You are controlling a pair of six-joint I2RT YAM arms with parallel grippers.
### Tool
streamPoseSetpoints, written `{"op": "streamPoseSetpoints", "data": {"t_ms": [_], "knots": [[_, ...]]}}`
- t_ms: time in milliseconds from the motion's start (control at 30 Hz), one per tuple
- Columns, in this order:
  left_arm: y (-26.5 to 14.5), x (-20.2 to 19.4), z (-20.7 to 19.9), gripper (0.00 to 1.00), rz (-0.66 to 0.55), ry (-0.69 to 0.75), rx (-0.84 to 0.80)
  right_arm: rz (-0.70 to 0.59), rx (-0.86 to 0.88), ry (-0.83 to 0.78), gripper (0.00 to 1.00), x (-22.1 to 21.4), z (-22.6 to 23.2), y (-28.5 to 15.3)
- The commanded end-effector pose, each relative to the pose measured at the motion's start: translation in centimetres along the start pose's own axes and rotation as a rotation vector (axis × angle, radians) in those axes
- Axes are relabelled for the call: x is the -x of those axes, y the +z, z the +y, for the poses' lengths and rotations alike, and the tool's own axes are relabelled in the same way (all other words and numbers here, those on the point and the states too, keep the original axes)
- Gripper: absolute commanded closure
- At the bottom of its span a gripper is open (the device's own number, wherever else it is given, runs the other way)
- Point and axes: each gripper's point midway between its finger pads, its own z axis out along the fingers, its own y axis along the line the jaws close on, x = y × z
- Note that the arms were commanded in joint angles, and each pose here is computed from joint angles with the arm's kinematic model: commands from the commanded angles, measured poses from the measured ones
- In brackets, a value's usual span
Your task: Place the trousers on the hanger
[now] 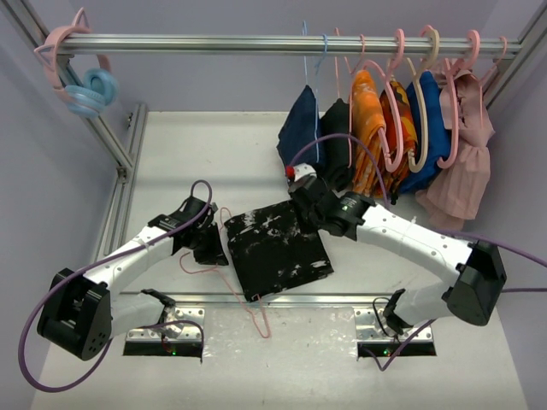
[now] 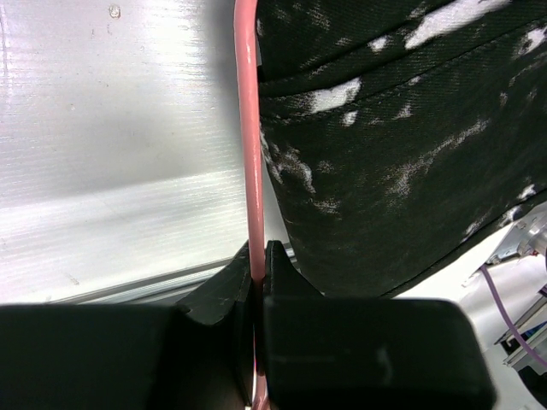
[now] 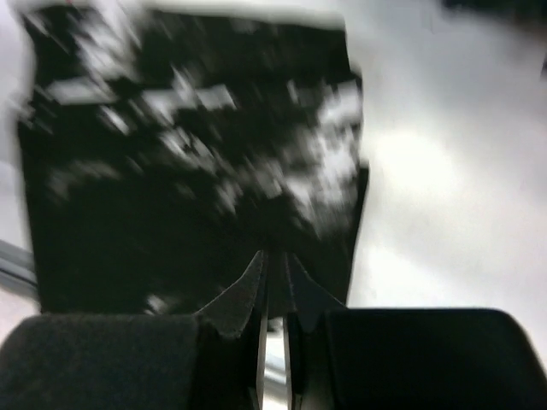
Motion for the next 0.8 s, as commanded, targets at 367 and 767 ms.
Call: {"op": "streamPoseSetpoints", "data": {"t_ms": [367,767], "knots": [[-0.7,0.6,-1.8,1.0,-0.027,0.044,-0.092,0.266,-0.162,-0.113,0.93,-2.4,-1.7,15.8],[-0.8,0.8,-2.1,1.0,-0.027,0.054,-0.105,0.013,-0.138,-0.225,0.65,6.3,4.0,4.1]]}}
